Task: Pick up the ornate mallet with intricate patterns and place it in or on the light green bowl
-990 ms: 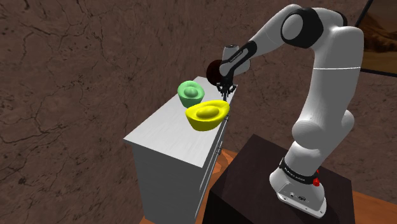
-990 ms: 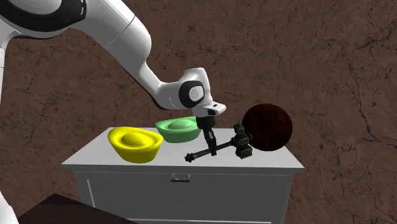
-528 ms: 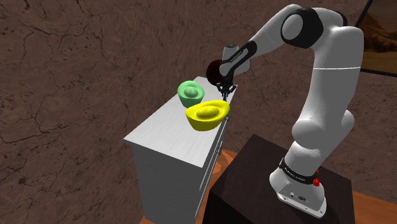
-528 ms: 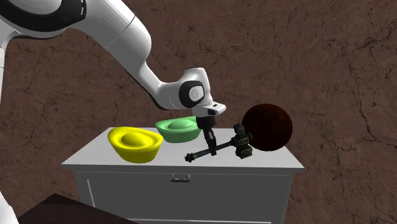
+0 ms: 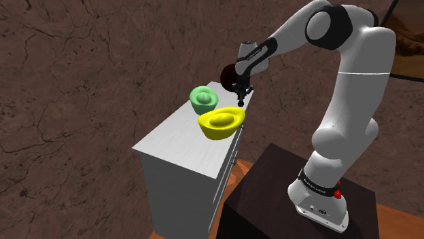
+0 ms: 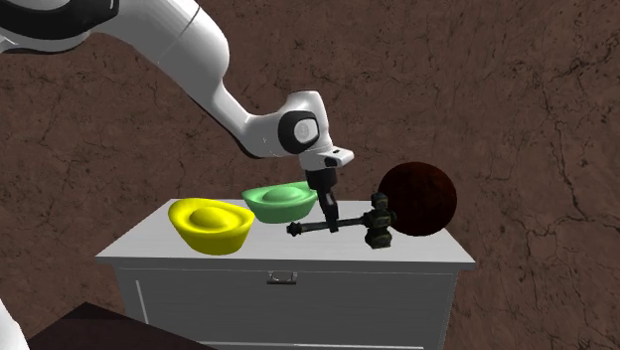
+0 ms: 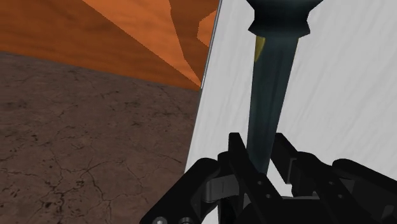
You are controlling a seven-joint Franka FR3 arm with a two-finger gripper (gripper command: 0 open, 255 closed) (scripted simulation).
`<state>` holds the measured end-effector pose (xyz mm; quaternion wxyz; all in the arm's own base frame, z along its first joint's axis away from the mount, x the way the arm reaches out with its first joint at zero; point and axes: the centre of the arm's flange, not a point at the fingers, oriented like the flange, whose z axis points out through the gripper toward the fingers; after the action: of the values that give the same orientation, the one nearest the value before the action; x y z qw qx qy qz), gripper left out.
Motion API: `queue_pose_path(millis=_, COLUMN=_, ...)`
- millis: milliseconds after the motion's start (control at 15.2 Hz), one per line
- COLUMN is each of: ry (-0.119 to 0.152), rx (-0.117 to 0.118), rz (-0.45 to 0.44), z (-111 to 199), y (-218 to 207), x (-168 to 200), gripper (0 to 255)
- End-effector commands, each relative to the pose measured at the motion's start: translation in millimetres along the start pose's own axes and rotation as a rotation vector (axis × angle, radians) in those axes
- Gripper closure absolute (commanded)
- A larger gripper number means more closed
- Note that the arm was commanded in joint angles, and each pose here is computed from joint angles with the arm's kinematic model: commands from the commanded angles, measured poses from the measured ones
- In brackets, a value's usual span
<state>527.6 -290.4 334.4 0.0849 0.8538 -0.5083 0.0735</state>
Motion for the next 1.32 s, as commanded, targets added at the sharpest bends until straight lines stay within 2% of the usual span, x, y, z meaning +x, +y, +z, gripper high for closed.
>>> queue_pose_path(millis=0, ry=0.0, rx=0.0, rz=0.0, z=-10, y=1, x=2, gripper=255)
queue_pose_path(millis=1254, ry=0.0, rx=0.0, rz=0.0, z=-108, y=8, x=24, gripper=255)
